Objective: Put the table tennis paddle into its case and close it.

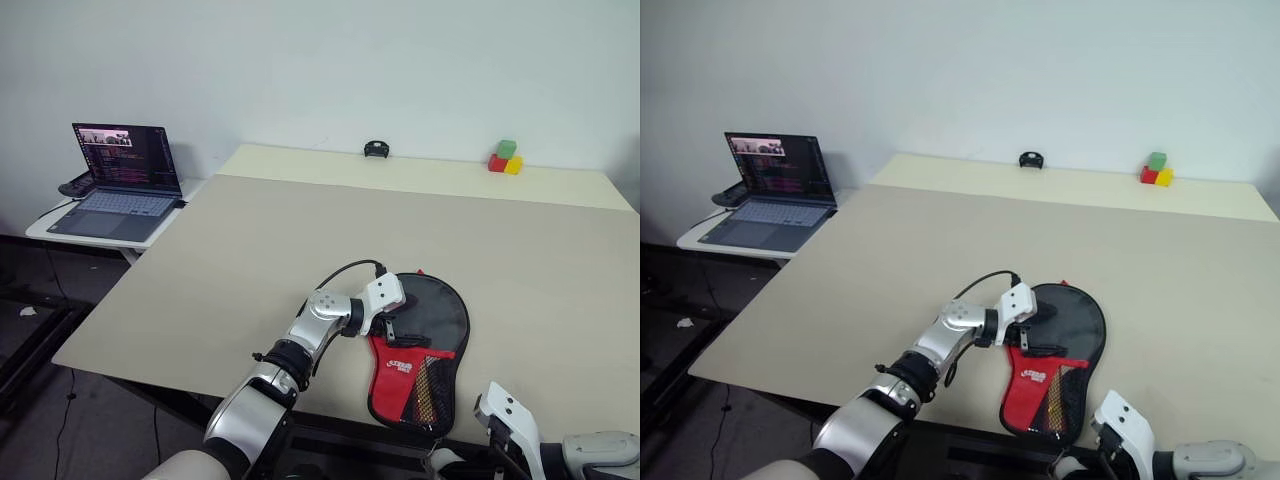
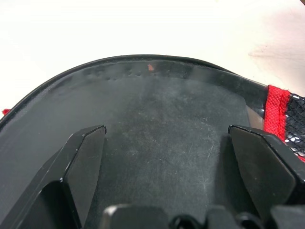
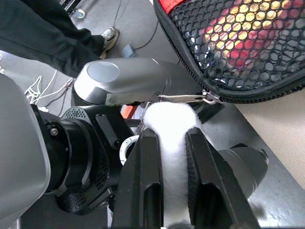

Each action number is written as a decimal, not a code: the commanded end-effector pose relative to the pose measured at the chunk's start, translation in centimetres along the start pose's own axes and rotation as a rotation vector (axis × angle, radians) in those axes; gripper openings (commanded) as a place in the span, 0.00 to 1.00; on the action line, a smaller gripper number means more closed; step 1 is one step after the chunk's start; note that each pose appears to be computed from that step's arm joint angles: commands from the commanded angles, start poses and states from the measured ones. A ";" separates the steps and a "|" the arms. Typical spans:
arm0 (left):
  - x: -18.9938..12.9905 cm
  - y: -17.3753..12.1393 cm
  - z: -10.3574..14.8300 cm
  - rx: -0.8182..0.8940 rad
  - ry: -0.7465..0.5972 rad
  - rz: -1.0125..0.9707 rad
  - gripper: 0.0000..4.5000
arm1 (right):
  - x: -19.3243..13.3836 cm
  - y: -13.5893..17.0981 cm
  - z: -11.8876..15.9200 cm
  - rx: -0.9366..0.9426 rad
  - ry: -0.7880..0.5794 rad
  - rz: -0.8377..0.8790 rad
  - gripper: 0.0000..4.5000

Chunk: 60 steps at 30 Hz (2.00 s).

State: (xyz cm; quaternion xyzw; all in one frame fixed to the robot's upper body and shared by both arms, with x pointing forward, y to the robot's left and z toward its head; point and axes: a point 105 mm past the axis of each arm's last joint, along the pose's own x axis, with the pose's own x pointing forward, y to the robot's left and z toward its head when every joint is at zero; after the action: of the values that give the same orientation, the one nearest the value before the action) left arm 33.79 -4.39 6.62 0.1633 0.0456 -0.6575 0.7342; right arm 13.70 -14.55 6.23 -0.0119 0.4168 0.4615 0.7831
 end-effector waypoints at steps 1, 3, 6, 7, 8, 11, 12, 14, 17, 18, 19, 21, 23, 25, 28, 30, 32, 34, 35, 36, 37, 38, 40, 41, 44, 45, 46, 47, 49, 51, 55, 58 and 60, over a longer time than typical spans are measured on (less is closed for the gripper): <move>0.6 -2.4 -4.1 -0.075 0.138 -0.062 1.00 | -0.1 0.2 0.3 -0.003 -0.027 0.000 0.21; 0.6 -2.3 -4.0 -0.076 0.137 -0.061 1.00 | -0.3 0.2 0.4 -0.001 -0.036 -0.010 0.34; 0.7 -2.3 -4.0 -0.075 0.135 -0.059 1.00 | -0.5 0.0 0.5 -0.020 -0.041 -0.036 0.56; 0.7 -2.3 -3.9 -0.074 0.134 -0.059 1.00 | -0.6 0.0 0.5 -0.023 -0.044 -0.039 0.63; 0.7 -2.3 -3.9 -0.074 0.133 -0.060 1.00 | -0.6 0.1 0.5 -0.026 -0.046 -0.039 0.63; 0.8 -2.3 -3.8 -0.073 0.132 -0.060 1.00 | -0.7 0.2 0.7 -0.039 -0.060 -0.042 0.63; 0.8 -2.3 -3.8 -0.073 0.131 -0.061 1.00 | -0.8 0.3 0.8 -0.045 -0.066 -0.043 0.63; 0.8 -2.4 -3.8 -0.073 0.130 -0.062 1.00 | -0.9 0.4 1.0 -0.064 -0.078 -0.044 0.63; 0.9 -2.4 -3.8 -0.072 0.127 -0.063 1.00 | -1.4 0.6 1.6 -0.099 -0.109 -0.037 0.63; 0.9 -2.4 -3.8 -0.072 0.126 -0.063 1.00 | -1.6 0.7 2.0 -0.112 -0.126 -0.035 0.63; 1.0 -2.4 -3.7 -0.072 0.125 -0.063 1.00 | -2.0 0.4 2.5 -0.131 -0.154 -0.047 0.63; 1.0 -2.5 -3.7 -0.073 0.123 -0.064 1.00 | -2.9 -0.5 3.4 -0.157 -0.183 -0.072 0.63; 1.0 -2.6 -3.7 -0.072 0.120 -0.070 1.00 | -4.2 -1.9 4.0 -0.170 -0.195 -0.120 0.63; 1.1 -2.7 -3.6 -0.073 0.112 -0.079 1.00 | -5.4 -3.2 4.7 -0.182 -0.208 -0.165 0.63; 1.2 -2.8 -3.1 -0.066 0.090 -0.083 1.00 | -7.3 -5.2 6.4 -0.221 -0.246 -0.240 0.63; 1.2 -2.5 -2.5 -0.065 0.068 -0.074 1.00 | -7.8 -6.4 7.6 -0.246 -0.288 -0.279 0.63; 1.0 -2.0 -2.0 -0.062 0.048 -0.059 1.00 | -8.1 -7.4 8.9 -0.268 -0.336 -0.310 0.63; 0.7 -1.6 -1.3 -0.061 0.020 -0.047 1.00 | -8.2 -8.2 10.1 -0.295 -0.387 -0.334 0.63; 0.5 -1.3 -0.8 -0.064 -0.001 -0.043 1.00 | -8.3 -8.9 10.8 -0.308 -0.421 -0.355 0.63; 0.2 -0.9 0.0 -0.061 -0.027 -0.040 1.00 | -8.4 -9.8 11.7 -0.315 -0.459 -0.377 0.63; 0.0 -0.7 0.5 -0.059 -0.043 -0.039 1.00 | -8.4 -10.4 12.2 -0.319 -0.483 -0.390 0.63; -0.3 -0.5 0.9 -0.048 -0.055 -0.038 1.00 | -8.5 -11.1 12.8 -0.309 -0.511 -0.402 0.63; -1.3 0.1 2.4 -0.039 -0.096 -0.031 1.00 | -8.7 -12.1 14.2 -0.290 -0.588 -0.409 0.63; -1.8 0.3 3.0 -0.039 -0.114 -0.030 1.00 | -8.7 -12.4 14.6 -0.284 -0.612 -0.408 0.63; -4.0 1.5 5.6 -0.032 -0.193 0.016 1.00 | -8.3 -13.0 15.7 -0.310 -0.646 -0.401 0.63; -4.9 1.9 6.4 -0.025 -0.215 0.035 1.00 | -8.2 -13.2 16.0 -0.311 -0.660 -0.394 0.63; -5.8 2.2 7.2 -0.015 -0.235 0.054 1.00 | -8.0 -13.4 16.3 -0.317 -0.669 -0.389 0.63; -6.8 2.5 8.0 -0.001 -0.252 0.075 1.00 | -7.8 -13.7 16.7 -0.315 -0.676 -0.387 0.63; -8.1 2.6 9.0 0.024 -0.264 0.106 1.00 | -7.6 -14.3 17.1 -0.316 -0.687 -0.389 0.63; -9.9 2.9 10.1 0.055 -0.279 0.160 1.00 | -7.5 -15.0 17.8 -0.314 -0.698 -0.389 0.63; -12.3 2.9 10.3 0.040 -0.278 0.244 1.00 | -7.6 -16.5 18.5 -0.326 -0.694 -0.394 0.63; -14.1 3.0 9.5 -0.011 -0.277 0.334 1.00 | -8.0 -17.7 18.6 -0.335 -0.675 -0.401 0.63; -15.5 3.0 8.6 -0.045 -0.271 0.402 1.00 | -8.4 -18.2 18.9 -0.338 -0.678 -0.397 0.63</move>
State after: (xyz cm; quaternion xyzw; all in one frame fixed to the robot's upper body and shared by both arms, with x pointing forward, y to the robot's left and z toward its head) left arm 33.86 6.98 18.04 0.0631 -0.0435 -0.5313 0.8437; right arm 37.04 -23.14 15.92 -0.0480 0.0694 0.3335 0.9390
